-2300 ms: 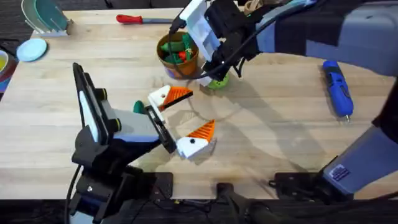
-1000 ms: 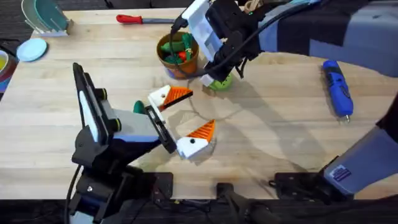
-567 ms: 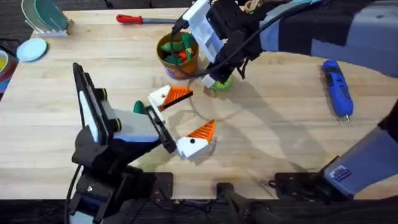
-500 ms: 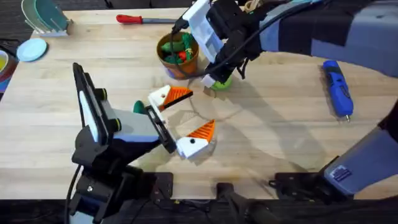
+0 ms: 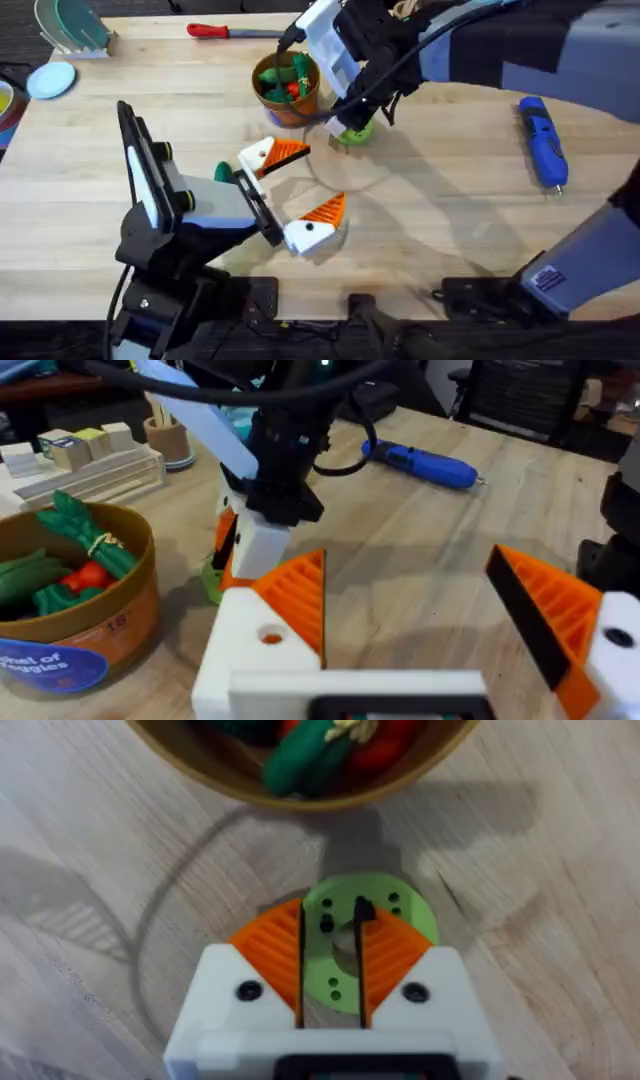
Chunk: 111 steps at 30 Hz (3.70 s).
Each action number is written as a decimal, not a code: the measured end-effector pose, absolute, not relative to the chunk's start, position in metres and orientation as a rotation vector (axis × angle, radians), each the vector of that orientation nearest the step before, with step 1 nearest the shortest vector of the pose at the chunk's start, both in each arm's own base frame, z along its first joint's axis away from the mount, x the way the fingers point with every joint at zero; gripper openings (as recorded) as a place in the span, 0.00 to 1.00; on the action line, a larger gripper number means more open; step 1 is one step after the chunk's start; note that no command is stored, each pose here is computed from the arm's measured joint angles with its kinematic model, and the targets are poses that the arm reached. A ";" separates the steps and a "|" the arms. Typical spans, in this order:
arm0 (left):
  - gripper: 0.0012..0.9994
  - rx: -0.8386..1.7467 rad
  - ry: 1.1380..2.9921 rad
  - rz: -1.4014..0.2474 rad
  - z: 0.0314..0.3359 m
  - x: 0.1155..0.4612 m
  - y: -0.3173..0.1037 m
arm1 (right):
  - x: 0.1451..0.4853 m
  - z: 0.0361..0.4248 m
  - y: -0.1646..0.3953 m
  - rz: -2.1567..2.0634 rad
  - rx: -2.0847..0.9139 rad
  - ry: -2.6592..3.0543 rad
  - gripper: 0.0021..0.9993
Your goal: Pick up the gripper from the table and insert it into the empty holder that is missing its gripper. Then pick up a screw, insert it into the mounting hole, and use the screwdriver to tighten it. Finally, clean up the table by picking up the vegetable and placing it into the bucket.
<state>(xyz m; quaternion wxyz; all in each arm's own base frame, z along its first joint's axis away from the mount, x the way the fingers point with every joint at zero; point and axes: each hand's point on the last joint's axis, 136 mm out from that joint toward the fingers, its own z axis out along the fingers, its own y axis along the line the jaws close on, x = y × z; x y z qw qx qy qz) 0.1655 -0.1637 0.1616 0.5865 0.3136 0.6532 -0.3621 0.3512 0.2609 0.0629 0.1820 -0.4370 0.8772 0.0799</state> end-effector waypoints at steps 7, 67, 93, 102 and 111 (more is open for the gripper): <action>0.99 0.731 1.522 -0.844 0.162 0.165 -0.164 | 0.348 0.061 0.258 0.223 -1.235 2.496 0.19; 0.99 0.732 1.522 -0.844 0.162 0.165 -0.164 | 0.352 0.061 0.260 0.224 -1.233 2.500 0.01; 0.99 0.725 1.524 -0.836 0.162 0.167 -0.163 | 0.305 0.258 0.259 0.260 -1.252 2.319 0.00; 0.99 0.725 1.524 -0.836 0.162 0.167 -0.163 | 0.251 0.282 0.316 0.344 -1.439 2.177 0.00; 0.99 0.725 1.524 -0.836 0.162 0.167 -0.163 | 0.228 0.254 0.354 0.374 -1.544 2.186 0.00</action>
